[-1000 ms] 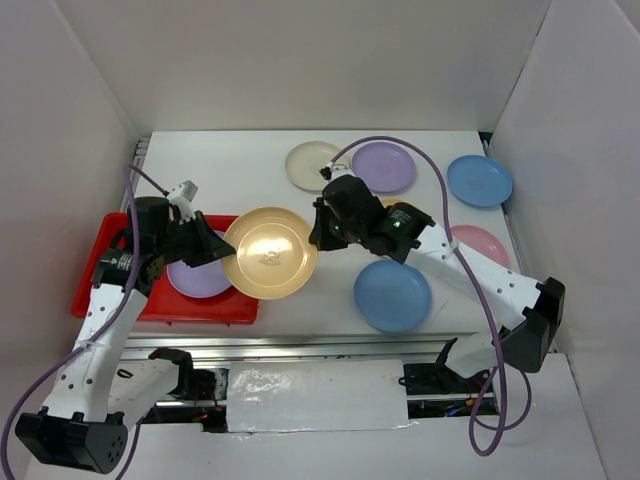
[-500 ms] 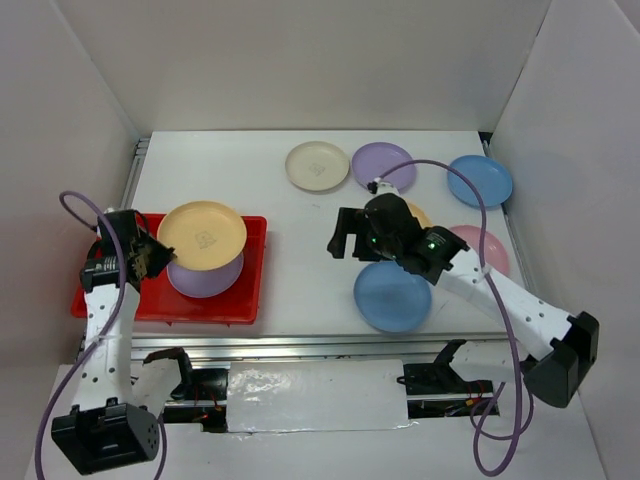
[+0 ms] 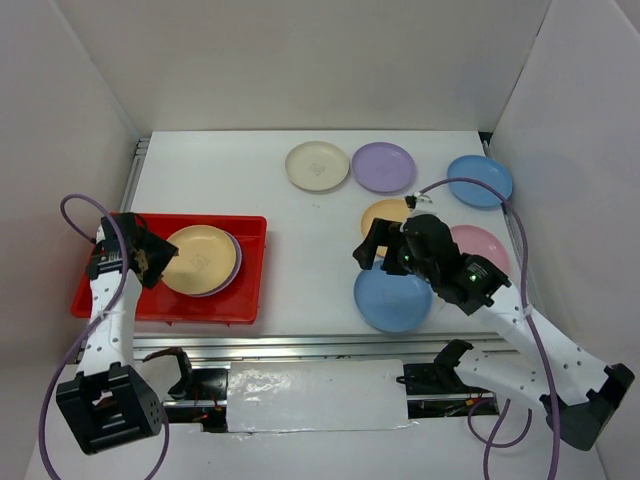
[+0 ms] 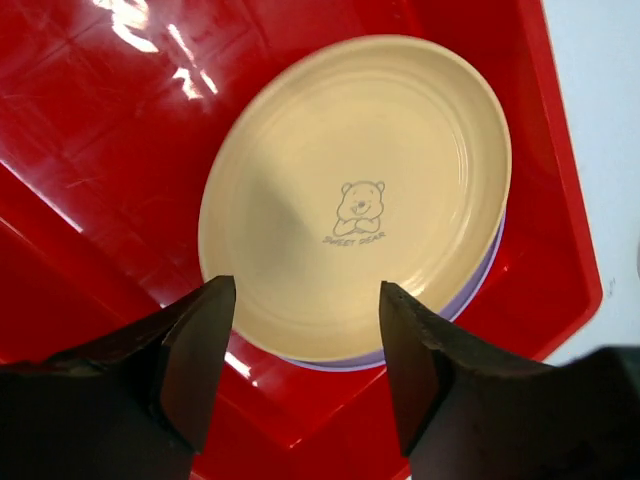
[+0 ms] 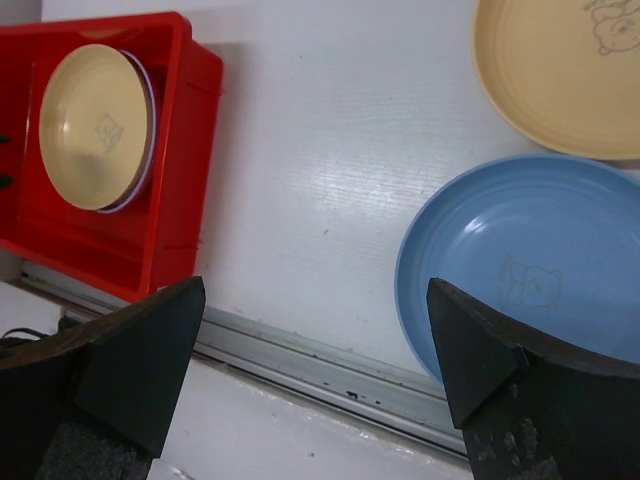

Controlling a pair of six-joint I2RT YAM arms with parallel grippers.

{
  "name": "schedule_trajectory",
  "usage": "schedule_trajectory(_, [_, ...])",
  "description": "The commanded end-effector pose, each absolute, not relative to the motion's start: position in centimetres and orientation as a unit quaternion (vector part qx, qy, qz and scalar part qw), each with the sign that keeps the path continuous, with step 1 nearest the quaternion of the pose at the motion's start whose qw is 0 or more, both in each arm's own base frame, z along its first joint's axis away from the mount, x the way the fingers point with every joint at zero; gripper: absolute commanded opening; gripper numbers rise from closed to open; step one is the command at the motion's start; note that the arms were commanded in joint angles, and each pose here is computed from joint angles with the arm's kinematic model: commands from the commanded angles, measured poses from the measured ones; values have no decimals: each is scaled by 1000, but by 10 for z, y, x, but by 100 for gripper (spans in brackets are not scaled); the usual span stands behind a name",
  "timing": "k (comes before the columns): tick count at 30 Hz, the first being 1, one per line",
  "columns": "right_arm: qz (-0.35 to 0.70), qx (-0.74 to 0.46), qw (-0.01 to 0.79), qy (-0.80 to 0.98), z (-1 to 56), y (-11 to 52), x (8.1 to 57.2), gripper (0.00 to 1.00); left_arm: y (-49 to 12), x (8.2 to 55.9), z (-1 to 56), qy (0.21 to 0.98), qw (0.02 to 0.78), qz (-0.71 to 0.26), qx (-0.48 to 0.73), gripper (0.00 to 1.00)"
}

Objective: Place the plates into the plastic bin on the countertop

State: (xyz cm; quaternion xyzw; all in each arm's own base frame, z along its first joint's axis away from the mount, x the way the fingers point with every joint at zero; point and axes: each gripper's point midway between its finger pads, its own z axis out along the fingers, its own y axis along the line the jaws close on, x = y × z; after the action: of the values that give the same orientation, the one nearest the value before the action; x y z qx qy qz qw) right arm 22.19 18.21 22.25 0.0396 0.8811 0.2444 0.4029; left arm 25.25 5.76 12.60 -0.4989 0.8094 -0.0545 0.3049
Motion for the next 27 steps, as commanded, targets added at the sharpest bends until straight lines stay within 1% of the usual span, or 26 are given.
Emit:
schedule_trajectory(1, [228,60,422,876,231,164,220,100,50,254,158,807,359,-76,-463,76])
schedule_trajectory(3, [225,70,432,870,237,155,218,100,47,246,168,805,372,-75,-455,78])
schedule_trajectory(4, [225,74,435,869,238,152,218,100,41,239,178,806,388,-82,-440,82])
schedule_trajectory(7, [227,86,443,863,245,144,218,100,2,243,202,813,427,-150,-366,81])
schedule_trajectory(8, [230,93,446,860,248,143,218,100,-19,249,210,817,432,-190,-332,81])
schedule_trajectory(9, [224,99,448,860,249,139,218,100,-34,254,210,826,421,-208,-312,81])
schedule_trajectory(10, [222,106,450,859,250,137,218,100,-69,253,209,846,402,-238,-258,81])
schedule_trajectory(11, [225,117,455,853,255,134,217,100,-86,261,218,846,409,-253,-230,81])
schedule_trajectory(12, [224,123,460,851,258,131,216,100,-103,268,209,861,389,-250,-213,91])
schedule_trajectory(13, [225,131,465,846,262,128,216,100,-144,258,208,877,374,-262,-149,92])
schedule_trajectory(14, [227,135,471,842,267,124,212,100,-155,268,222,873,405,-235,-138,93])
schedule_trajectory(15, [227,139,475,839,270,120,210,100,-203,255,204,898,373,-221,-71,95])
schedule_trajectory(16, [226,144,482,834,275,117,210,100,-220,255,200,905,372,-203,-51,97])
schedule_trajectory(17, [229,147,487,830,281,113,207,100,-243,259,219,900,381,-207,-34,97])
schedule_trajectory(18, [226,149,486,831,281,110,203,100,-267,256,193,918,358,-173,-2,98])
schedule_trajectory(19, [228,148,489,829,286,106,199,100,-284,262,198,915,363,-175,6,98])
schedule_trajectory(20, [231,151,494,825,290,105,198,100,-296,263,192,917,361,-169,13,98])
schedule_trajectory(21, [228,149,491,828,289,102,195,100,-311,266,172,924,349,-155,26,99])
schedule_trajectory(23, [230,148,495,825,295,98,189,100,-331,272,165,925,342,-161,37,98])
schedule_trajectory(24, [229,147,496,825,295,96,187,100,-342,272,146,932,328,-148,50,98])
schedule_trajectory(27, [224,144,499,825,297,91,182,100,-372,273,121,937,307,-148,73,97])
